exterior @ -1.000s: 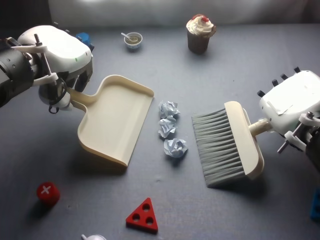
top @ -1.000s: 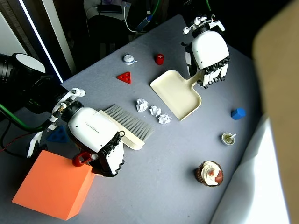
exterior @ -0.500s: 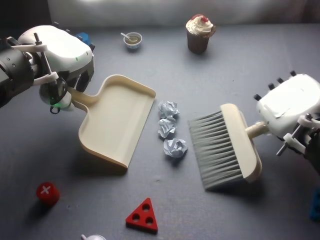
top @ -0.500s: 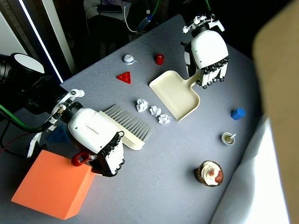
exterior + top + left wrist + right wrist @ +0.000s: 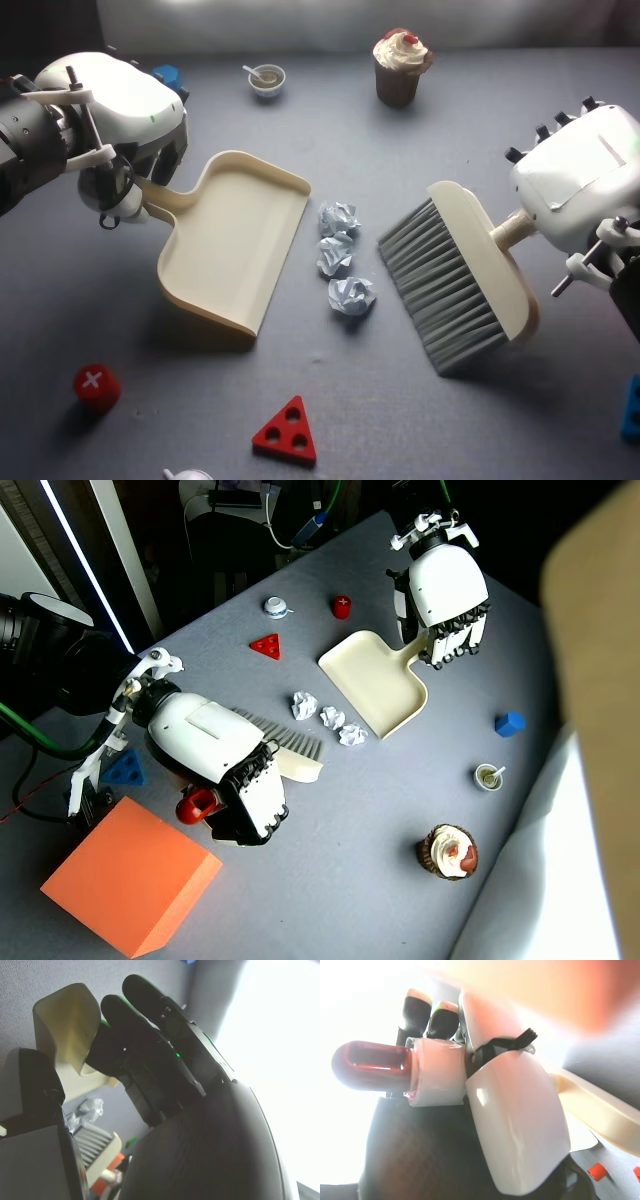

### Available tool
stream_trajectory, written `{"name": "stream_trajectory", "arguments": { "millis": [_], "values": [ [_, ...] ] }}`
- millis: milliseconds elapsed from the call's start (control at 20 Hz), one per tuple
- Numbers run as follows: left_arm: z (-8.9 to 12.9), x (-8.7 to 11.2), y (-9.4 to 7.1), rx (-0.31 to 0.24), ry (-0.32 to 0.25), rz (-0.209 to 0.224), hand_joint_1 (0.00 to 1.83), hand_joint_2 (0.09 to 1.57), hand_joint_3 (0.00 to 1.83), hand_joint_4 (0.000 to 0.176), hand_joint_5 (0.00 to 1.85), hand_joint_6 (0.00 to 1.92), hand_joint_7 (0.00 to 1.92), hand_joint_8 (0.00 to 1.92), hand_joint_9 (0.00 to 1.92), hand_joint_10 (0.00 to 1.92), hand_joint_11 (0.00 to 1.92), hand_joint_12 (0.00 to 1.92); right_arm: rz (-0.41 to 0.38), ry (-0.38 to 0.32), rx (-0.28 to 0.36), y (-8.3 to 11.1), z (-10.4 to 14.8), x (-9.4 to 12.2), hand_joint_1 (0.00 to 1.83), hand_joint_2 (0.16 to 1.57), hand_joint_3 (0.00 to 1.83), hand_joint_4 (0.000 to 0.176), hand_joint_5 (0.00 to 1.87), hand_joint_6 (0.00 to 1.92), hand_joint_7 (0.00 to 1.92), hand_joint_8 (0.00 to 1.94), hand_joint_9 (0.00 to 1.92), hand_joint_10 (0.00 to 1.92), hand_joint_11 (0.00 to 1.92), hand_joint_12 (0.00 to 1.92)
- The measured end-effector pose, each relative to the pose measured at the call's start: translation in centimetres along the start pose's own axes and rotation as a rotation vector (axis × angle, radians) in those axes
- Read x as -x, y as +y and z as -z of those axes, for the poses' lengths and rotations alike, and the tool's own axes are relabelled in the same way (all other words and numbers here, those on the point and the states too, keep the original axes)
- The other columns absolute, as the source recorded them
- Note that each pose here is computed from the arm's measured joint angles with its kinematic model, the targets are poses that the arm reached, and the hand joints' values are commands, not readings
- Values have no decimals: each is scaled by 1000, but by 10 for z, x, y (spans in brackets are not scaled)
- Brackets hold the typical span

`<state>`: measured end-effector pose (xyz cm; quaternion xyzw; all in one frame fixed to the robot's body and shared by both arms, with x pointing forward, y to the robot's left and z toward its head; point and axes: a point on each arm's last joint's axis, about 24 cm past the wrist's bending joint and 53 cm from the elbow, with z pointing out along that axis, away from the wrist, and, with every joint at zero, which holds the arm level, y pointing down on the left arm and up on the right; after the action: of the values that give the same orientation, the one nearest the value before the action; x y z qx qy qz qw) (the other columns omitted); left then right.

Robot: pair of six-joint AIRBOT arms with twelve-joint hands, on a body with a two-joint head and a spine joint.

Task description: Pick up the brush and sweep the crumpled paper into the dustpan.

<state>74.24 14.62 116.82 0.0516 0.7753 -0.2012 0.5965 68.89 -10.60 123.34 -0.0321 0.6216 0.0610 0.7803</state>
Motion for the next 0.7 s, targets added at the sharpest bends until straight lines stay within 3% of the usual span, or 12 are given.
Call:
{"name": "stream_trajectory", "arguments": {
  "millis": [250,350,450,600,650,700],
  "values": [
    [0,-2,0,0,5,-7,1261,1062,0,0,1060,1005,1183,483,1137,2,825,657,51,-33,19,6,2,8,1540,1236,1,147,812,1921,644,1941,607,1921,679,1921],
    [0,-2,1,0,4,-6,1258,1071,0,0,1054,1019,1140,557,1118,0,765,714,112,-61,39,12,3,15,1539,1245,2,142,800,1921,626,1941,576,1921,647,1921],
    [0,-3,1,0,6,-6,1256,1064,0,0,1053,999,1179,514,1145,3,788,711,173,-73,51,17,6,18,1573,1214,0,139,819,1921,685,1941,656,1921,670,1921],
    [0,-3,1,2,6,-7,1252,1075,0,0,1018,1054,1157,554,1146,0,816,655,244,-96,81,26,11,25,1578,1212,0,147,837,1921,727,1941,693,1921,686,1921],
    [0,-4,2,3,8,-7,1250,1076,2,0,1016,1058,1143,577,1142,0,830,633,259,-100,88,28,12,26,1575,1220,1,170,834,1921,731,1941,687,1921,669,1921],
    [0,-4,2,3,8,-7,1251,1076,2,0,1020,1054,1137,586,1136,0,829,627,264,-98,91,28,12,26,1574,1224,2,175,834,1921,732,1941,686,1921,665,1921]
  ]
}}
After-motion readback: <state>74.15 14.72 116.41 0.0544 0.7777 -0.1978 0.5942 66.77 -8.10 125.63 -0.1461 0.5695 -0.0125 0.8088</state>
